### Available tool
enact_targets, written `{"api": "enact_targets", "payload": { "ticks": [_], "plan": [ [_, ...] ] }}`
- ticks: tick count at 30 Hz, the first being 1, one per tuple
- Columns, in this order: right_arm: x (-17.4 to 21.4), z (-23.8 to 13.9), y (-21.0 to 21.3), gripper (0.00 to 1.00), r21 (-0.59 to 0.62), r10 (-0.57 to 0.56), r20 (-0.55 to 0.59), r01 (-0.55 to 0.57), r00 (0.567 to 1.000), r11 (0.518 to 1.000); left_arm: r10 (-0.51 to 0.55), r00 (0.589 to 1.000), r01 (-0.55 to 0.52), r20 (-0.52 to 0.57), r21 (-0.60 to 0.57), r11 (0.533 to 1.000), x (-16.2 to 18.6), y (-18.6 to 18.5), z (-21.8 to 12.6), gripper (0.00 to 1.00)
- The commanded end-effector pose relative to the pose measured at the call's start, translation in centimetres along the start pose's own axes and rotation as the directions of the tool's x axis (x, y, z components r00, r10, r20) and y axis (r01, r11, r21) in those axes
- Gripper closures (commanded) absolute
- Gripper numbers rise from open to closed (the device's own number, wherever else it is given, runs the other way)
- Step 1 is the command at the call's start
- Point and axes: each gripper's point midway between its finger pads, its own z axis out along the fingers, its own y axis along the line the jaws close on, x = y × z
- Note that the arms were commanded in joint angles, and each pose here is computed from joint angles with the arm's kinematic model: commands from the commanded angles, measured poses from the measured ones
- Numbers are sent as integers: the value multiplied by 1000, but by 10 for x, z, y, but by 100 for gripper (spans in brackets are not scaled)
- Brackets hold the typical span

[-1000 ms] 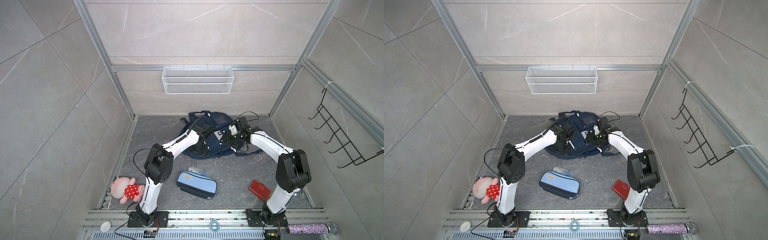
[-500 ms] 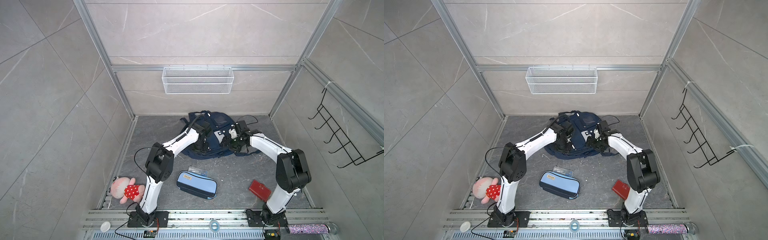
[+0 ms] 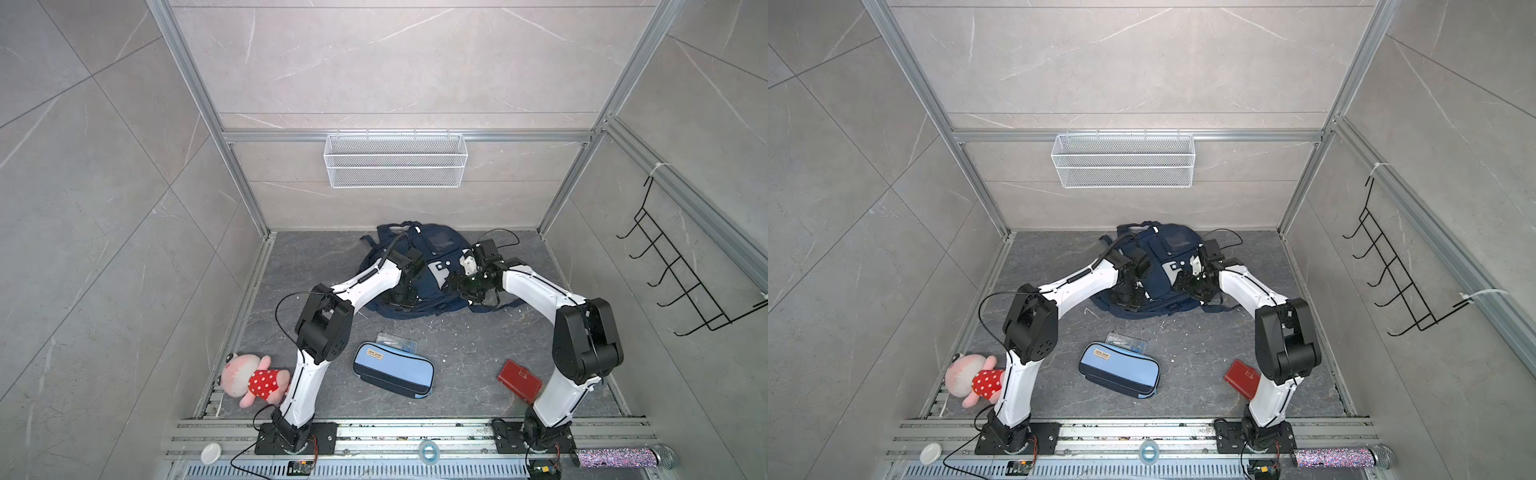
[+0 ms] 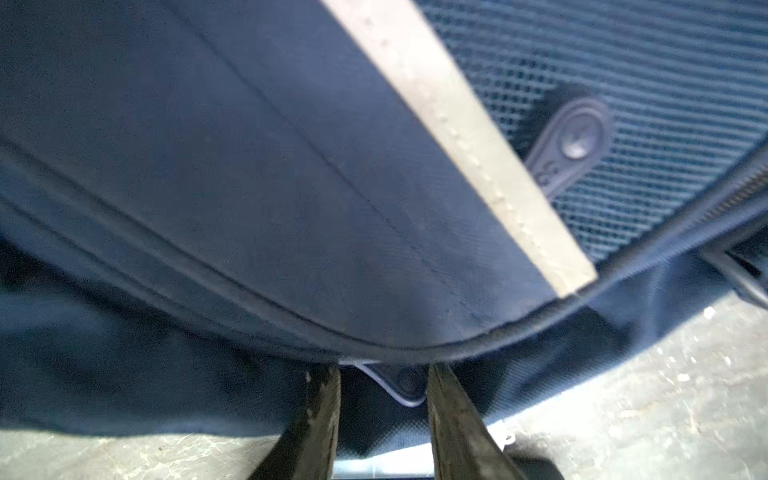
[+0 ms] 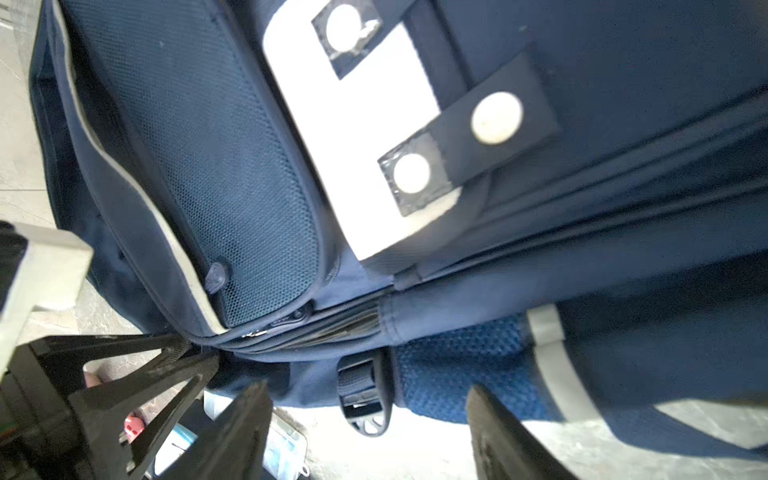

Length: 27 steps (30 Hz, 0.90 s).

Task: Pack the student bag

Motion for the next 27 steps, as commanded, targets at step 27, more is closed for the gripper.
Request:
{"api": "enact_targets", "payload": {
  "ticks": [27],
  "plan": [
    [-16,-3,-2,23,-7,-8,34,8,999,1000,-285,958,286,-27,93,954,17,70,21,90]
  ]
}}
